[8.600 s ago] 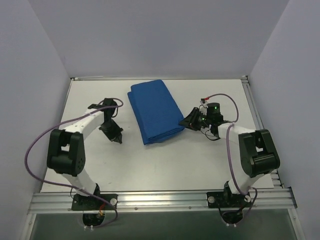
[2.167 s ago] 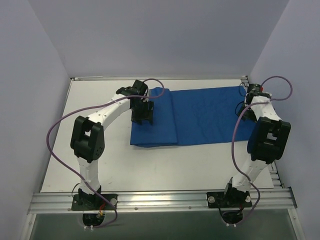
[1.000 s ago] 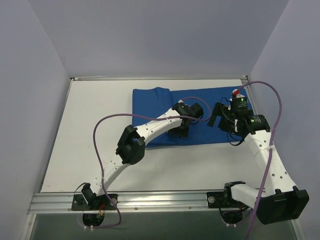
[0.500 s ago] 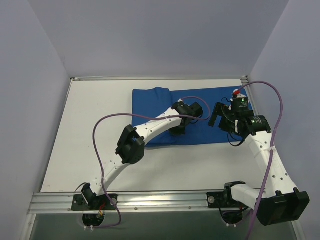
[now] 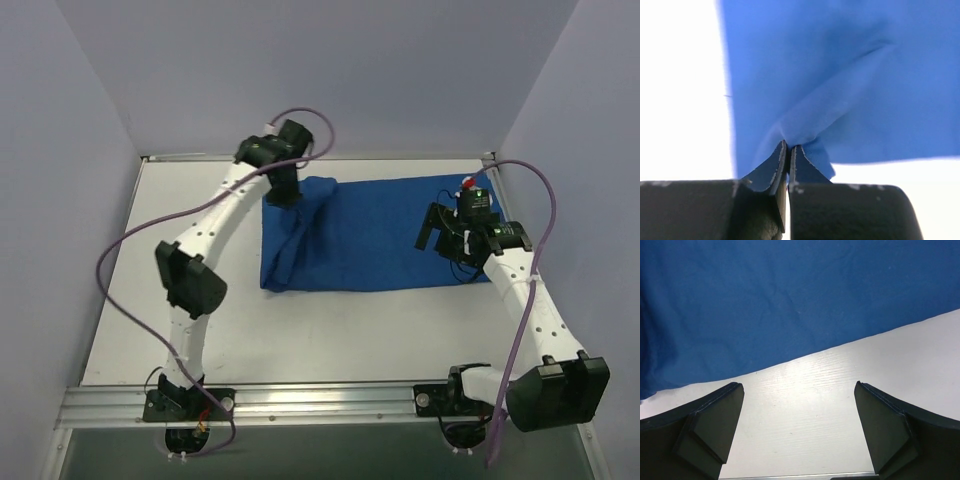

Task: Open and lay out the surgical kit
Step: Open the surgical kit at the center of the board.

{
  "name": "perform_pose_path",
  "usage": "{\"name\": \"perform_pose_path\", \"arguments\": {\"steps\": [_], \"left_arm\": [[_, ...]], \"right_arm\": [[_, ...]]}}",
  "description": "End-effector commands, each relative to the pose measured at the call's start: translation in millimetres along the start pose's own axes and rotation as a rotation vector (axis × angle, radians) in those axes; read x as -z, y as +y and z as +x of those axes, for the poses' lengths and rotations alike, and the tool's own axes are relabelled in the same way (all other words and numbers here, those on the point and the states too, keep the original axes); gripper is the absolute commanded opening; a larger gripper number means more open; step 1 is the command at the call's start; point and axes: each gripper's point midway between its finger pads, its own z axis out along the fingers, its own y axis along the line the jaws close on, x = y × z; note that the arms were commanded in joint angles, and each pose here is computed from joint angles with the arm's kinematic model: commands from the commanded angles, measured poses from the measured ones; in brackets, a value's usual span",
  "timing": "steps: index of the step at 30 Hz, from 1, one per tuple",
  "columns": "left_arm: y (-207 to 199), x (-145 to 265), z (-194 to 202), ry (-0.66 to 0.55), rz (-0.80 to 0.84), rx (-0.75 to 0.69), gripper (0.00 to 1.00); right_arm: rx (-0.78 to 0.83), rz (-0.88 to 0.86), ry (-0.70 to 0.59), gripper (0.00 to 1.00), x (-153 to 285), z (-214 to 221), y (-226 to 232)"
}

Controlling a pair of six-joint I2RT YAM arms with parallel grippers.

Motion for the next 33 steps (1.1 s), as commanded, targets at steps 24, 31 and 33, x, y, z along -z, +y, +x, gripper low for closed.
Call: {"name": "perform_pose_path", "arguments": {"steps": [24,31,33], "left_arm": [[214.1,-8.0,72.8,0.117,-0.305,0.261,0.70],[167.3,-51.8,84.7,0.211,-0.307,0.150,0.70],[159.9,-62.1,90.8,0.225,-0.333,0.120,0.70]], "right_arm": [[0.031,-0.104,0.129,1.00,-47.8,7.5,29.2],[0.040,-0.103,0.122,1.00,-45.4,6.8,28.1],[0.043,-0.103,0.122,1.00,-44.5,7.5,27.6]]}}
